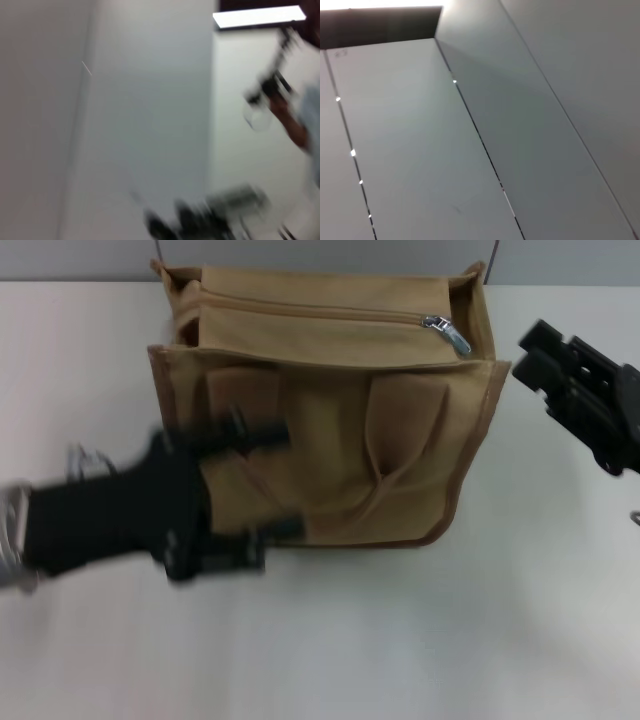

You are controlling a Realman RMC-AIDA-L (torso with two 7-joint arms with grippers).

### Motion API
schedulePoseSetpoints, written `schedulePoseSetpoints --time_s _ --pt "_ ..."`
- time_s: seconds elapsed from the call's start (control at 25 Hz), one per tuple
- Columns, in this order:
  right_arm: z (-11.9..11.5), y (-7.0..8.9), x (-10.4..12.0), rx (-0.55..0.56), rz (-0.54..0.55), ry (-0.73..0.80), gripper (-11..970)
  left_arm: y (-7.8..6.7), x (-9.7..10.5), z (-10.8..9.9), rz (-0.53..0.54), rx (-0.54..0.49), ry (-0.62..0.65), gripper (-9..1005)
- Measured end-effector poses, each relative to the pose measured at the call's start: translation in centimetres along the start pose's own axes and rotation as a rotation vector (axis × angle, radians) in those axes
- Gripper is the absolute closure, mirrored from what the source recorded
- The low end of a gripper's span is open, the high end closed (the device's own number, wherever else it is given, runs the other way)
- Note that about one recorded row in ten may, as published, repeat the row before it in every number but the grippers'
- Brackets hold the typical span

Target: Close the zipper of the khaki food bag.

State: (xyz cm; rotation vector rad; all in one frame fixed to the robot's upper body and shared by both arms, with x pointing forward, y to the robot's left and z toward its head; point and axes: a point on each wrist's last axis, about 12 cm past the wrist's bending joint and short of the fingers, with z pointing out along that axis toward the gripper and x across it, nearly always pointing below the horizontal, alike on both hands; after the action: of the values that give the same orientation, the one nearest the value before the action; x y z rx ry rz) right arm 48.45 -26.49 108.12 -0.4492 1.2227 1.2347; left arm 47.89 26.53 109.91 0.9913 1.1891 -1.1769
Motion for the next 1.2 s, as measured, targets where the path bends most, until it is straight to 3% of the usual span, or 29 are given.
schedulePoseSetpoints --time_s 0.12,0.24,0.56,0.88,1.2 --pt "-1.2 0.6 0.3 0.003 -0.09 0.02 488 -1.2 1.5 -0.5 -0.015 0.003 0.073 234" --pt "-1.5 0.9 0.9 -0.007 -0.136 0.059 483 -1.5 2.7 -1.3 -0.024 -0.059 0.11 231" --pt "-0.8 1.6 2.5 -0.113 -0.133 0.204 355 -1.3 3.0 -2.2 -0.008 -0.123 0.155 226" --pt "-0.6 1.6 3.2 -0.213 -0.183 0.349 149 -0.6 2.2 -2.9 -0.094 -0.088 0.197 226" --pt "-0.6 1.4 4.2 -0.273 -0.192 0.512 149 -1.8 3.3 -2.3 -0.104 0.025 0.278 226"
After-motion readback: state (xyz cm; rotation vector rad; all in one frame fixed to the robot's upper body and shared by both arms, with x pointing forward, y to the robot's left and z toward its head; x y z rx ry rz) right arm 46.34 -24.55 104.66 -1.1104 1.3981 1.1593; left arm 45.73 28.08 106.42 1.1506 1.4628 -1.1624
